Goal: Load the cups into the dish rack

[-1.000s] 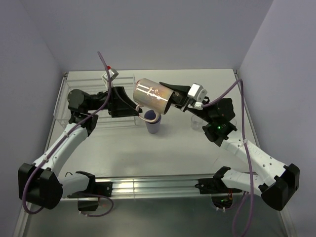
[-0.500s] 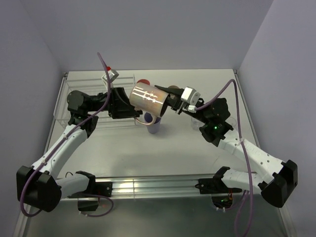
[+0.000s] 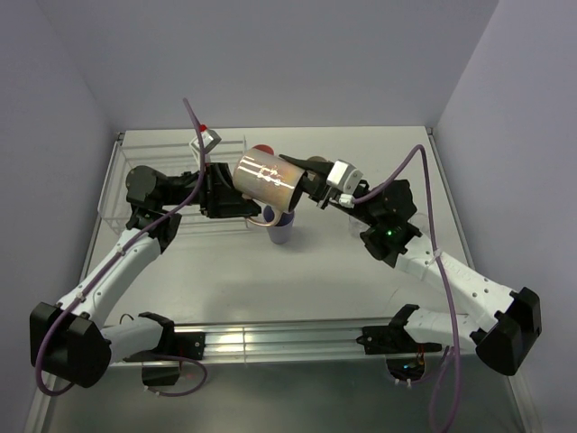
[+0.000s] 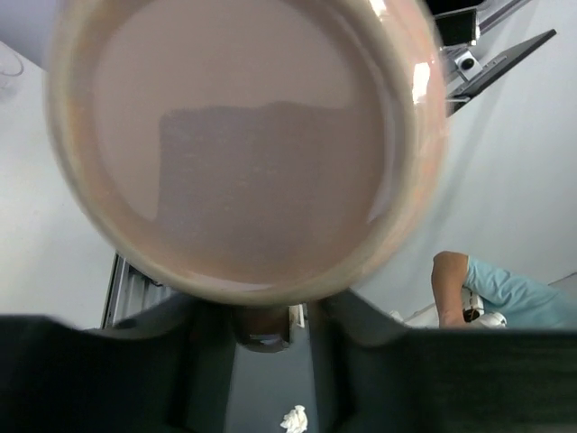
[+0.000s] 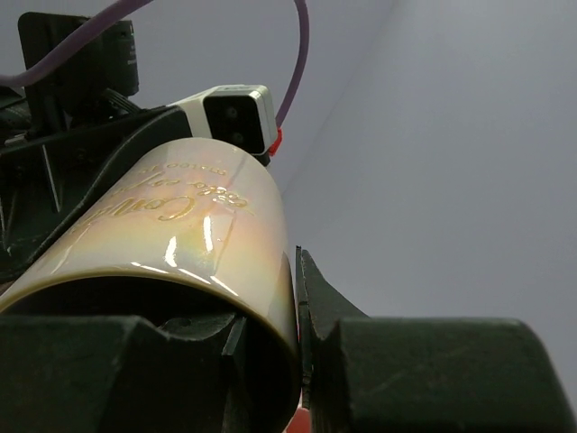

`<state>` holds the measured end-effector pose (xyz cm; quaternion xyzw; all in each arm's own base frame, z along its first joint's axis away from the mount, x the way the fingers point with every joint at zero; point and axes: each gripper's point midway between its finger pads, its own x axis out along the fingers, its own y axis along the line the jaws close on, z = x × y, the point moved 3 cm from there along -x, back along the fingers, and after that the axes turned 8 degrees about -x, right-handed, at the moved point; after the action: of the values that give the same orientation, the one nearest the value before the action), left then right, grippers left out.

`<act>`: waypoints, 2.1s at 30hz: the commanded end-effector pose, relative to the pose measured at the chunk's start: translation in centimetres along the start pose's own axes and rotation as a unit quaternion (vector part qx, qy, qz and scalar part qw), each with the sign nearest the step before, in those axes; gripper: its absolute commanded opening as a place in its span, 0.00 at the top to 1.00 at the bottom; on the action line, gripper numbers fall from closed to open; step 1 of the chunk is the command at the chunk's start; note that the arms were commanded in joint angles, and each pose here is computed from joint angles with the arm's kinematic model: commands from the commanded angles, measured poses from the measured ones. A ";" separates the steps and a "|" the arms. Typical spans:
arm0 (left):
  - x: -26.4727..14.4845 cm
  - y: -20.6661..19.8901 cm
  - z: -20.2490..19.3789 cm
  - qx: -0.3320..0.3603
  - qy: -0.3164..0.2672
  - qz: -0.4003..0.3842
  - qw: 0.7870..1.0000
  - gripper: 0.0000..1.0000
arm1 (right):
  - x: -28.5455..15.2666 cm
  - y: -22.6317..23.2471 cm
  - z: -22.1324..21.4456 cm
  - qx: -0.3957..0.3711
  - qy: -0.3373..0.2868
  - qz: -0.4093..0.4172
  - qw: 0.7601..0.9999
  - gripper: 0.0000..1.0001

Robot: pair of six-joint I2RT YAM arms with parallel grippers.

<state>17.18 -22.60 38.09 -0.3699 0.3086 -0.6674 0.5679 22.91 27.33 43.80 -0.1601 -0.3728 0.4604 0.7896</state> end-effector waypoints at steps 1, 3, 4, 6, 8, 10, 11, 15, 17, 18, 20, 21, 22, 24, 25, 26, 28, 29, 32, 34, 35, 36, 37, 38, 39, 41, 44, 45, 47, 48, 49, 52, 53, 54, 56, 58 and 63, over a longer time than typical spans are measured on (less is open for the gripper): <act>0.4 -1.5 0.6 0.031 -0.010 -0.013 0.999 0.66 | 0.8 -1.9 4.5 -0.037 -0.074 -0.032 0.996 1.00; 0.4 -1.5 0.6 0.031 -0.013 -0.013 0.999 0.75 | 0.8 -1.7 4.5 -0.037 -0.074 -0.029 0.996 1.00; 0.4 -1.6 0.8 0.032 -0.015 -0.012 0.999 0.83 | 0.8 -1.7 4.4 -0.038 -0.073 -0.029 0.996 1.00; 0.5 -1.7 0.9 0.031 -0.018 -0.011 0.999 1.00 | 0.9 -1.6 4.2 -0.040 -0.071 -0.026 0.996 1.00; 0.4 -1.6 1.0 0.030 -0.021 -0.009 0.999 1.00 | 1.0 -1.4 3.9 -0.041 -0.068 -0.024 0.997 1.00; 0.3 -1.5 1.1 0.034 -0.026 -0.005 0.999 1.00 | 1.0 -1.3 3.7 -0.042 -0.063 -0.024 0.997 1.00; 0.2 -1.5 1.2 0.039 -0.029 -0.005 0.999 1.00 | 1.0 -1.3 3.6 -0.043 -0.062 -0.025 0.997 1.00; -0.6 -1.7 1.6 0.036 -0.063 -0.008 0.997 1.00 | 0.8 -1.4 2.8 -0.048 -0.048 -0.035 0.997 0.70; -1.0 -1.8 2.0 0.046 -0.074 -0.006 0.996 1.00 | 0.8 -1.8 2.8 -0.042 -0.045 -0.049 0.997 0.65; -1.2 -1.9 2.1 0.051 -0.078 -0.006 0.996 1.00 | 0.8 -1.9 2.8 -0.044 -0.045 -0.052 0.997 0.64; -1.5 -2.2 2.5 0.057 -0.093 -0.003 0.994 1.00 | 0.8 -2.2 2.6 -0.045 -0.042 -0.060 0.996 0.58; -1.8 -2.3 2.6 0.059 -0.099 -0.002 0.993 1.00 | 0.8 -2.1 2.6 -0.046 -0.042 -0.061 0.996 0.53; -1.9 -2.5 2.7 0.059 -0.103 -0.003 0.993 1.00 | 0.8 -2.2 2.4 -0.049 -0.039 -0.062 0.996 0.54; -2.1 -2.6 2.7 0.060 -0.109 -0.005 0.992 1.00 | 0.8 -2.3 2.0 -0.049 -0.032 -0.067 0.996 0.50; -2.3 -2.6 2.8 0.062 -0.114 -0.004 0.992 1.00 | 0.8 -2.3 1.8 -0.048 -0.029 -0.070 0.996 0.44; -2.5 -2.7 3.0 0.063 -0.121 -0.004 0.991 1.00 | 0.9 -2.3 1.6 -0.047 -0.025 -0.070 0.996 0.31; -3.2 -2.7 3.3 0.063 -0.134 0.001 0.989 1.00 | 0.8 -2.6 1.1 -0.048 -0.014 -0.084 0.995 0.18; -3.4 -2.7 3.4 0.064 -0.140 0.003 0.988 1.00 | 0.7 -2.9 0.9 -0.048 -0.009 -0.092 0.995 0.09; -4.7 -2.5 4.0 0.068 -0.162 0.018 0.984 1.00 | 0.1 -3.3 0.0 -0.056 0.012 -0.106 0.993 0.00; -5.6 -2.2 4.3 0.075 -0.174 0.034 0.981 1.00 | -0.6 -3.5 -0.6 -0.057 0.029 -0.109 0.992 0.00; -5.9 -2.0 4.5 0.075 -0.177 0.041 0.980 1.00 | -0.8 -3.4 -1.0 -0.056 0.037 -0.109 0.992 0.00; -6.2 -2.0 4.6 0.081 -0.178 0.046 0.980 1.00 | -1.1 -3.4 -1.4 -0.057 0.045 -0.108 0.991 0.00; -6.7 -2.0 4.9 0.087 -0.184 0.055 0.978 1.00 | -1.4 -3.6 -1.5 -0.060 0.049 -0.113 0.991 0.00; -7.0 -2.0 5.5 0.080 -0.188 0.066 0.977 1.00 | -1.6 -3.6 -1.7 -0.060 0.054 -0.114 0.990 0.00; -7.3 -1.6 5.8 0.093 -0.186 0.079 0.975 1.00 | -1.9 -3.6 -2.1 -0.060 0.061 -0.116 0.990 0.00; -9.4 -0.7 7.1 0.081 -0.213 0.118 0.967 1.00 | -2.2 -3.9 -2.2 -0.057 0.067 -0.120 0.989 0.00; -12.1 0.2 9.3 0.090 -0.254 0.181 0.946 1.00 | -2.5 -4.1 -2.7 -0.049 0.078 -0.125 0.988 0.00; -13.8 0.9 10.2 0.107 -0.270 0.209 0.934 1.00 | -2.6 -4.0 -2.9 -0.048 0.081 -0.126 0.988 0.00; -15.2 1.2 11.0 0.100 -0.294 0.217 0.926 1.00 | -2.7 -4.0 -3.3 -0.044 0.088 -0.126 0.987 0.00; -16.7 1.2 11.8 0.096 -0.318 0.220 0.917 1.00 | -2.8 -4.0 -3.4 -0.042 0.089 -0.126 0.987 0.00; -17.6 1.4 12.2 0.094 -0.335 0.225 0.910 1.00 | -2.8 -4.0 -3.4 -0.041 0.089 -0.126 0.987 0.00; -20.7 2.8 13.7 0.092 -0.367 0.278 0.883 1.00 | -2.9 -4.0 -3.6 -0.041 0.092 -0.126 0.987 0.00; -21.6 2.3 15.1 0.113 -0.383 0.307 0.864 1.00 | -3.0 -4.0 -3.7 -0.040 0.094 -0.126 0.987 0.00; -23.3 3.6 15.7 0.142 -0.379 0.349 0.846 1.00 | -3.0 -4.1 -3.7 -0.041 0.095 -0.126 0.987 0.00; -25.5 4.4 16.7 0.127 -0.396 0.409 0.812 1.00 | -3.1 -4.0 -4.2 -0.041 0.107 -0.124 0.986 0.00; -28.3 6.5 17.0 0.119 -0.390 0.475 0.780 1.00 | -3.2 -4.3 -4.6 -0.038 0.123 -0.130 0.983 0.00; -33.7 7.2 19.2 0.154 -0.383 0.594 0.690 1.00 | -3.9 -3.7 -7.1 0.002 0.192 -0.130 0.973 0.00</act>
<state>39.55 6.05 35.27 -0.3637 0.1479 -0.1025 0.9140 28.53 23.60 39.39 -0.2060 -0.2657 0.3347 0.8803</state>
